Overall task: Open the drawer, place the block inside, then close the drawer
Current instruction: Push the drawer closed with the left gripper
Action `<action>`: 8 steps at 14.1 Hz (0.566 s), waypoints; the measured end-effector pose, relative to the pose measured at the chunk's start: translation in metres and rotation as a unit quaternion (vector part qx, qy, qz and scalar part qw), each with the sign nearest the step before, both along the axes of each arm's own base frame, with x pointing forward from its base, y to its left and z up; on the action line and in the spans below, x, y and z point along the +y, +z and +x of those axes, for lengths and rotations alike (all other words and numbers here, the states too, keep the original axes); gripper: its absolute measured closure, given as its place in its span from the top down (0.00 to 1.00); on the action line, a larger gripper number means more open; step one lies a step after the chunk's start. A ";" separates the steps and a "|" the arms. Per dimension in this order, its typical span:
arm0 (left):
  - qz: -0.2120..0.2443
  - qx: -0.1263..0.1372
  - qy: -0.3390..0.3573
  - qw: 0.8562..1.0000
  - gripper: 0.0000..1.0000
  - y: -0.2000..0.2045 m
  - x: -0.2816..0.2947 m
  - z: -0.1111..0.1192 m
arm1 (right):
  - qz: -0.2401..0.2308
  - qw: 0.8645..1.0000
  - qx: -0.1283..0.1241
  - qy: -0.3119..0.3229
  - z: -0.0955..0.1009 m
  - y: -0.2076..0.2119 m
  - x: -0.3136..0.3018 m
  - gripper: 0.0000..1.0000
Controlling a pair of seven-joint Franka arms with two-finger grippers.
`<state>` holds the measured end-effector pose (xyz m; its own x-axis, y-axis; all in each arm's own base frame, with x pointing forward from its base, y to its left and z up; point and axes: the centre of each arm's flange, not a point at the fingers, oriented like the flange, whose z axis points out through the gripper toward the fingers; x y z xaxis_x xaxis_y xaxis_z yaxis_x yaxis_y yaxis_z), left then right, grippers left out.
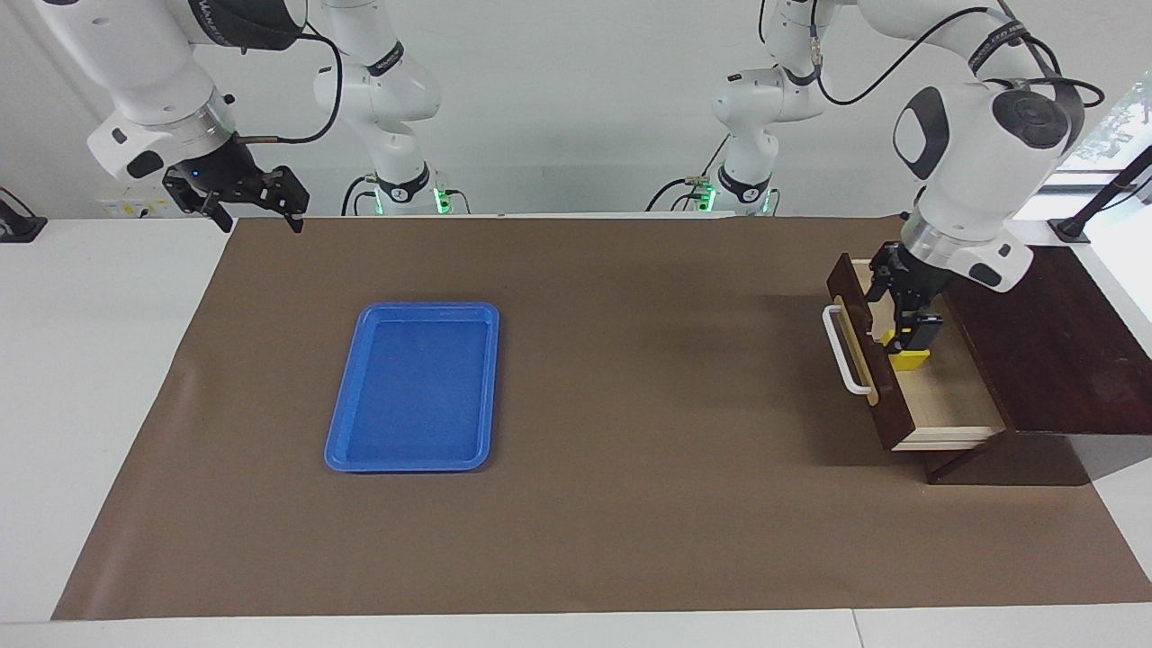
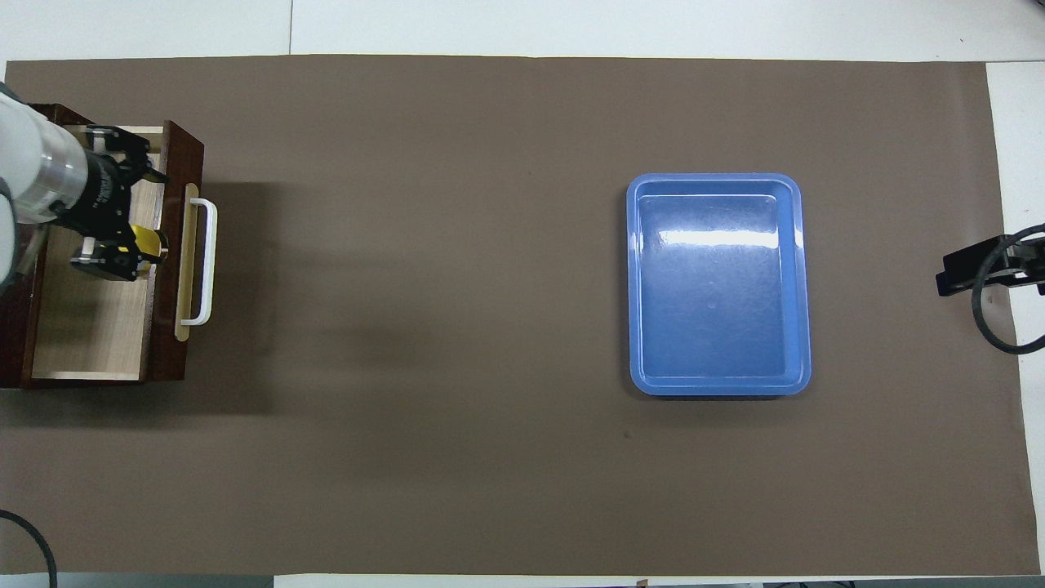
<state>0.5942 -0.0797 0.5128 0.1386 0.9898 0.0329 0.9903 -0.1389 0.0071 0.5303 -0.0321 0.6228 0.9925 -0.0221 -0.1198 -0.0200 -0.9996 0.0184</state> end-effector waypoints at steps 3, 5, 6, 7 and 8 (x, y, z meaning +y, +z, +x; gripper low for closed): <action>0.003 0.021 0.008 1.000 1.00 -0.036 -0.016 -0.009 | 0.000 1.000 -0.001 0.000 0.000 0.001 0.000 1.00; 0.005 0.016 0.014 1.000 1.00 -0.054 -0.005 -0.009 | 0.000 1.000 -0.001 0.001 0.000 0.001 0.001 1.00; 0.006 0.012 0.017 1.000 1.00 -0.062 0.001 -0.009 | 0.000 1.000 -0.001 0.001 0.000 0.001 0.001 1.00; 0.006 0.009 0.017 1.000 1.00 -0.067 0.009 -0.008 | 0.000 1.000 -0.001 0.001 0.000 0.001 0.001 1.00; 0.006 0.008 0.013 1.000 1.00 -0.070 0.020 -0.007 | 0.000 1.000 -0.001 0.001 0.000 0.001 0.002 1.00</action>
